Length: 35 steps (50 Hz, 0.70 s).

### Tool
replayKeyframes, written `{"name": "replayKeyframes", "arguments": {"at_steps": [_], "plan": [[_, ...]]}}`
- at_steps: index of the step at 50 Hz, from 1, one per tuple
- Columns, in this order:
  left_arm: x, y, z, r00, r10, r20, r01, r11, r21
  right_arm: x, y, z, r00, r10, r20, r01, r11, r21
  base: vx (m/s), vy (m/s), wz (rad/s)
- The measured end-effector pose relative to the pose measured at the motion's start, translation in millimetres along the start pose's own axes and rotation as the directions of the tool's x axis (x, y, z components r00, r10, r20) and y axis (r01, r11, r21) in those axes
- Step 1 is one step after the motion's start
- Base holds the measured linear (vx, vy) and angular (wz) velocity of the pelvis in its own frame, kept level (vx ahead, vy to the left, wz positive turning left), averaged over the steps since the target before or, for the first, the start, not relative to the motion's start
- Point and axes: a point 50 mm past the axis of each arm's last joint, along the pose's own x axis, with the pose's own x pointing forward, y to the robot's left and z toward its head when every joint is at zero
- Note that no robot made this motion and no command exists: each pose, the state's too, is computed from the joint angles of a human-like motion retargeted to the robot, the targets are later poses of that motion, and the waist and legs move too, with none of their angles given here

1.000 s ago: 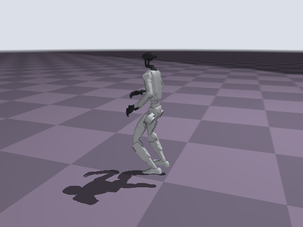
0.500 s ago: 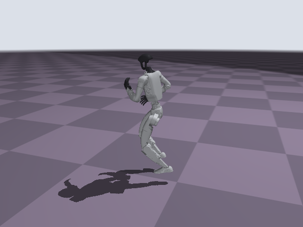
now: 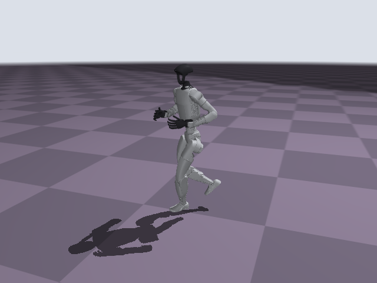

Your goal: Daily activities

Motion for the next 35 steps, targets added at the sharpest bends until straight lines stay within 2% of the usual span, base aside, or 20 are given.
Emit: {"name": "replayKeyframes", "arguments": {"at_steps": [2, 5, 9, 12, 15, 18, 20, 24, 27, 30, 35], "plan": [[11, -3, 3, 0.999, 0.001, 0.043, -0.002, 1.0, 0.013, -10, 1, -9, 0.998, -0.025, -0.056, 0.026, 1.0, 0.018, 0.96, 0.1, 2.28], [42, -10, 18, 0.986, -0.047, 0.158, 0.029, 0.993, 0.116, -34, 2, -35, 0.971, -0.094, -0.219, 0.106, 0.993, 0.048, 0.98, 0.01, 2.31], [101, -48, 65, 0.88, -0.251, 0.403, 0.161, 0.956, 0.244, -76, -4, -65, 0.897, -0.143, -0.417, 0.163, 0.987, 0.012, 1.03, 0.03, 2.02], [111, -81, 96, 0.752, -0.403, 0.522, 0.304, 0.914, 0.267, -105, -12, -61, 0.86, -0.147, -0.488, 0.161, 0.987, -0.013, 1.16, -0.06, 1.91], [105, -100, 99, 0.688, -0.484, 0.54, 0.431, 0.872, 0.232, -125, -13, -55, 0.826, -0.169, -0.538, 0.185, 0.982, -0.024, 1.19, -0.12, 1.6], [99, -105, 78, 0.723, -0.499, 0.478, 0.499, 0.855, 0.139, -134, -13, -51, 0.806, -0.189, -0.561, 0.214, 0.977, -0.02, 1.13, -0.14, 1.18], [96, -100, 59, 0.783, -0.472, 0.406, 0.488, 0.87, 0.07, -132, -12, -50, 0.812, -0.188, -0.553, 0.215, 0.976, -0.016, 1.14, -0.16, 1.1], [84, -69, 2, 0.947, -0.285, 0.149, 0.292, 0.956, -0.026, -104, -16, -55, 0.855, -0.19, -0.483, 0.191, 0.98, -0.048, 1.17, -0.14, 0.91], [57, -33, -28, 0.993, -0.112, -0.02, 0.112, 0.994, -0.009, -49, -15, -50, 0.931, -0.183, -0.317, 0.177, 0.983, -0.047, 1.19, -0.04, 1.18], [19, -10, -26, 0.996, -0.044, -0.082, 0.044, 0.999, 0.007, -8, -10, -15, 0.981, -0.176, -0.083, 0.179, 0.983, 0.038, 1.23, 0.05, 1.16], [-19, 5, -11, 0.994, -0.003, -0.11, 0.005, 1.0, 0.021, 6, -3, 38, 0.972, -0.141, 0.187, 0.124, 0.987, 0.097, 1.19, 0.09, 1.53]]}}
